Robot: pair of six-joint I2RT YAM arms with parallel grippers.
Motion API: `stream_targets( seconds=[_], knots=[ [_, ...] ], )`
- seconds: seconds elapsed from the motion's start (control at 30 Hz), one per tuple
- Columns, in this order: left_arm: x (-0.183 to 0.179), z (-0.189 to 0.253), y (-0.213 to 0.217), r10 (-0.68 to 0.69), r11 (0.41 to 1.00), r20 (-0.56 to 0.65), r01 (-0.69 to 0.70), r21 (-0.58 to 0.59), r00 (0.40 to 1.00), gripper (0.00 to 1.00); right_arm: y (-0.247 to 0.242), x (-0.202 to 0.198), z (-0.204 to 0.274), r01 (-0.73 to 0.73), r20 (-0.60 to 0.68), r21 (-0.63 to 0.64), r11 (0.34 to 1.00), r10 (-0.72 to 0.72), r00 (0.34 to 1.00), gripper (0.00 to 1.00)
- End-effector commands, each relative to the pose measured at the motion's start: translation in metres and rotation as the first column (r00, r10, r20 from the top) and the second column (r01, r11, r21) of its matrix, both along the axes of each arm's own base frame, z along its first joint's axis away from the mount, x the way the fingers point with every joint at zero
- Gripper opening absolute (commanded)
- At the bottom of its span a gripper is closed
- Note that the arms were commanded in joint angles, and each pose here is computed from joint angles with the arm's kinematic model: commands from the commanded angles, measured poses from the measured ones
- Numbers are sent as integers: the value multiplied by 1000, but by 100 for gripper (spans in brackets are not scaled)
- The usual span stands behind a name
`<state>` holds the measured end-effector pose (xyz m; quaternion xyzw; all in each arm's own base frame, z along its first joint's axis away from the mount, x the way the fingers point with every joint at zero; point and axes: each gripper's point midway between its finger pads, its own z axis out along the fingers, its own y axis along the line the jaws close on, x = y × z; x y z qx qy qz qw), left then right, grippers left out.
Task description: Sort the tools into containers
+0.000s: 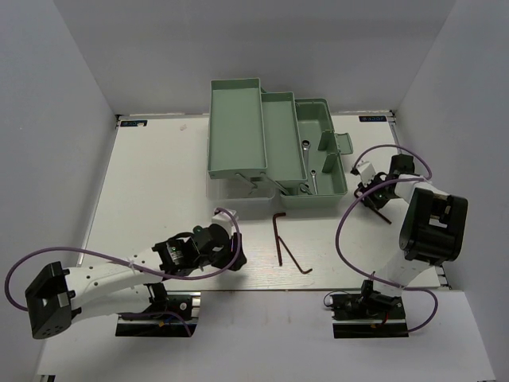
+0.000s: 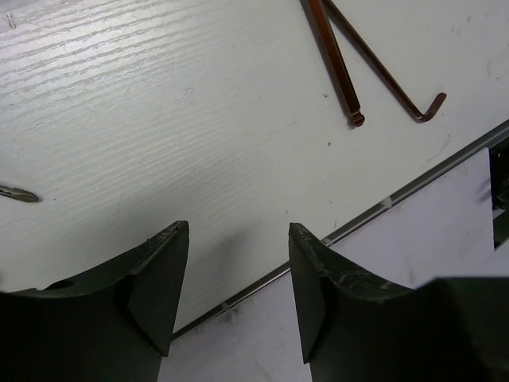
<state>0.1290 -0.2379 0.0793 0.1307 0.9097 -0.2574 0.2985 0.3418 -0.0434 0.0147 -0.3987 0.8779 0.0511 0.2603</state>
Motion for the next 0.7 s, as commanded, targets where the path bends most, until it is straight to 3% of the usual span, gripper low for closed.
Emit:
stream_targets(
  seconds=[0.0,0.1,0.33,0.67],
  knots=[
    [5,13,-15,4,999,16,-4,-50,1000,64,9,-69,-27,-34,-252,24,999,39,967,0],
    [4,13,-20,-6,999,15,7,-47,1000,64,21,-93,-16,-59,-327,95,994,87,941,0],
    [5,9,-36,-29,999,10,29,-24,1000,64,53,-119,41,-137,-296,254,957,212,931,0],
    [11,8,-72,-61,998,18,61,6,998,65,81,-127,111,-242,-130,357,902,304,944,0]
  ],
)
